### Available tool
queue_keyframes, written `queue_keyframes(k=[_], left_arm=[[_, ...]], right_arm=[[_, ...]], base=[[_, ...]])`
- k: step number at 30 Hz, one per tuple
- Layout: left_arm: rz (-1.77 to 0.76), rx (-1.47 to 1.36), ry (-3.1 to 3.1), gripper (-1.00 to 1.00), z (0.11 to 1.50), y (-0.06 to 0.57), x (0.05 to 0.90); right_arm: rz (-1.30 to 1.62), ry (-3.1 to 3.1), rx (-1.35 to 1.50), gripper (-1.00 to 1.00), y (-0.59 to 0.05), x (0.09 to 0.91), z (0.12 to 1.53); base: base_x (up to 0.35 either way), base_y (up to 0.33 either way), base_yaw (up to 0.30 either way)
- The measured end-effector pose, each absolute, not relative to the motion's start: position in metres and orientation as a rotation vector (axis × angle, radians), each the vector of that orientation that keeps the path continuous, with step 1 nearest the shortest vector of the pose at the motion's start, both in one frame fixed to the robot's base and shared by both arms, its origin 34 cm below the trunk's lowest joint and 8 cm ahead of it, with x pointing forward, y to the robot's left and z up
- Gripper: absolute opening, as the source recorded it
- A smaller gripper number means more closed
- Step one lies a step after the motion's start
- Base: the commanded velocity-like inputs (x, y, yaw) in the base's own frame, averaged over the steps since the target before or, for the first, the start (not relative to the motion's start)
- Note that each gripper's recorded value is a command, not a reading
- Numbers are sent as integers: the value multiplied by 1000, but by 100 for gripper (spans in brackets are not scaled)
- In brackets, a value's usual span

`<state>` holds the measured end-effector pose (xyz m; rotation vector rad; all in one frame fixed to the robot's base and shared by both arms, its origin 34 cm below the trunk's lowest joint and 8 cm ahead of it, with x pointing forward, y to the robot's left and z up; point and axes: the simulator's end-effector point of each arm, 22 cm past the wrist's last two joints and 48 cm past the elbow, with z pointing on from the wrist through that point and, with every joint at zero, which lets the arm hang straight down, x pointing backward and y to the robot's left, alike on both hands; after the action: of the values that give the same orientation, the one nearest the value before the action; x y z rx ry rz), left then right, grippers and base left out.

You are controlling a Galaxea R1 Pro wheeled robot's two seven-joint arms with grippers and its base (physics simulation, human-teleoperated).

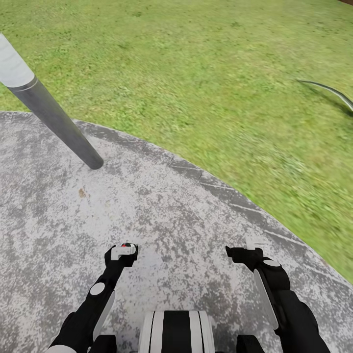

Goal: Pick up the pesticide atomizer in the garden and spray insectifuge to fully cover both potted plants in the garden.

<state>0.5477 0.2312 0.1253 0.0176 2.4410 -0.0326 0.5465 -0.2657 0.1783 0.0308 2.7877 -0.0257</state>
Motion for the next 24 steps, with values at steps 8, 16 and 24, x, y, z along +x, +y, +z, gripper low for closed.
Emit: queue_keyframes(k=[8,16,24], left_arm=[[-31,15,2441,100,125,232,548],[-32,15,2441,100,125,232,548],[-31,16,2441,100,125,232,548]], right_arm=[[-25,2788,31,100,-266,546,178],[-25,2788,31,100,-266,546,178],[-25,2788,31,100,-266,546,178]], base=[[0,0,0],[0,0,0],[-40,-16,0]])
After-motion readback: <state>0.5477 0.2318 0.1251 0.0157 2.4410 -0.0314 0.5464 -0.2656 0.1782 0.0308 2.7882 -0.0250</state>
